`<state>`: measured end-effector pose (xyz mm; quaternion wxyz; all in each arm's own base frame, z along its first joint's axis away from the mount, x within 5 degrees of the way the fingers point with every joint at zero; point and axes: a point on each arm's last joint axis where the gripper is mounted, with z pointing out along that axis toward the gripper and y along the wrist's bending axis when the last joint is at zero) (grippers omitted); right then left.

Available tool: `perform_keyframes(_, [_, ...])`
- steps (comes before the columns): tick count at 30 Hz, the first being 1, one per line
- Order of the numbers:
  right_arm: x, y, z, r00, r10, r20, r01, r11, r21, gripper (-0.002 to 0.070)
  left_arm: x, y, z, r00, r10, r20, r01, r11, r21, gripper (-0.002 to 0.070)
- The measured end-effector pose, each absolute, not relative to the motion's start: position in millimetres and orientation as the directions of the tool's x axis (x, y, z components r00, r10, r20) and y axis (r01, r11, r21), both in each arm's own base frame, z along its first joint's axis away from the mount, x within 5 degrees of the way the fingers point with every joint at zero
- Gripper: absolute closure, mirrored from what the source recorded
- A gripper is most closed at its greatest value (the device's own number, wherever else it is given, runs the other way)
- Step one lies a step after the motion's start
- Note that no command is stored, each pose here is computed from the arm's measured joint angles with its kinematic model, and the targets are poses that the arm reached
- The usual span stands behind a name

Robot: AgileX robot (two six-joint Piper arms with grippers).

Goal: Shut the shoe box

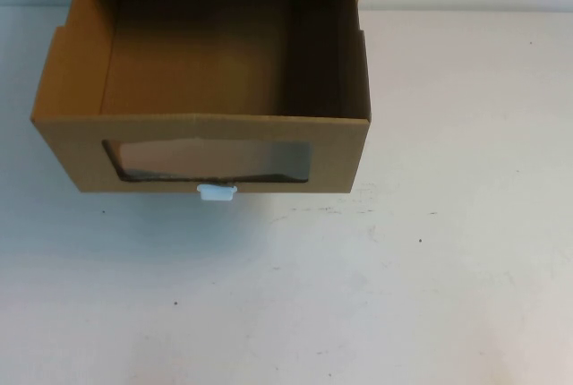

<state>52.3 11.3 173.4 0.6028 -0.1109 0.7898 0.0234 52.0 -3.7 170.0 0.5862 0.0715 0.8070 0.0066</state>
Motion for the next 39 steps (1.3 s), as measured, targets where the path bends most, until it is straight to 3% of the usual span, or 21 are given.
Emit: perform_keyframes(39, [52.3, 11.3, 173.4, -0.249, -0.147, -0.957, -0.203, 0.974, -0.097, 0.0689, 52.7, -3.9, 172.3, -0.277, 0.119, -0.953, 0.106, 0.99, 0.093, 0.068])
